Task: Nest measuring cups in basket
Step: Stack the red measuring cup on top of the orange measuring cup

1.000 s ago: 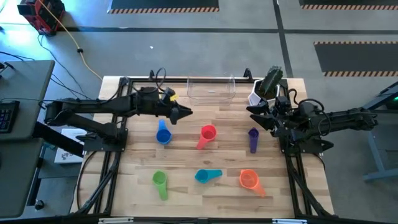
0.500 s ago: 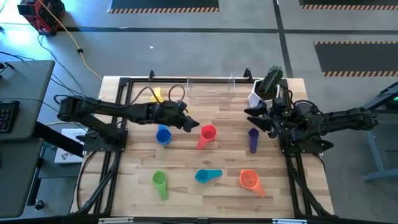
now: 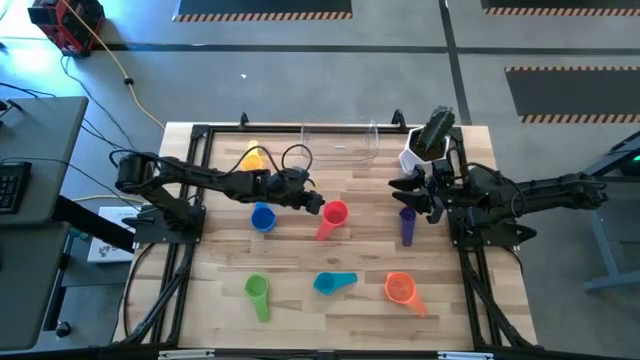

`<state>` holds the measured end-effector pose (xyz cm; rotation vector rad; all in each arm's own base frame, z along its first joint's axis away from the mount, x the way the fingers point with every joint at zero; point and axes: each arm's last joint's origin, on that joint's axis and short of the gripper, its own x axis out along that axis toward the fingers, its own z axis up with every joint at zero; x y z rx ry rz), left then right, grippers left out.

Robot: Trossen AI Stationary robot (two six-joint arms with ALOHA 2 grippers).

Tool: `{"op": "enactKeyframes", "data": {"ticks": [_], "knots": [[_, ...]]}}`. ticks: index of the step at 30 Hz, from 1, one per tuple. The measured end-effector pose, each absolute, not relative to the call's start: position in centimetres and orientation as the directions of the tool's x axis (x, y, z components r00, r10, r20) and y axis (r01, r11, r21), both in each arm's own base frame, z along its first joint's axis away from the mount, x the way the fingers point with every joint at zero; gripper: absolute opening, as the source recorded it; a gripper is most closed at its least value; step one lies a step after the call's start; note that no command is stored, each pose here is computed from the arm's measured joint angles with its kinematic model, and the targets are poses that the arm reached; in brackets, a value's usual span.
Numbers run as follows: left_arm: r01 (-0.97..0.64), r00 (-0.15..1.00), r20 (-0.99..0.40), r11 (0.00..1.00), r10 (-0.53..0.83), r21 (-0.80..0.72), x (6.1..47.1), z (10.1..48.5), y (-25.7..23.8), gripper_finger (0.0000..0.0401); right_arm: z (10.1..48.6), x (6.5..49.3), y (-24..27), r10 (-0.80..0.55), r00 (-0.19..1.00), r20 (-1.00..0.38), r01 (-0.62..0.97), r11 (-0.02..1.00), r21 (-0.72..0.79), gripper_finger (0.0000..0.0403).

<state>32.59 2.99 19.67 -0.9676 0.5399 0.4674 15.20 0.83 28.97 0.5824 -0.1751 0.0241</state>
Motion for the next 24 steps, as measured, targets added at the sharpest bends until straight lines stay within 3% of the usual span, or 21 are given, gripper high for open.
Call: {"op": "enactKeyframes", "data": {"ticks": [24], "knots": [[-0.648, 0.713, -0.691, 0.493, 0.123, -0.581, 34.5, 14.1, 3.1, 0.0131, 28.8, 15.2, 0.8, -0.026, 0.988, 0.152, -0.062, 0.836, 0.545, 0.0218]]}}
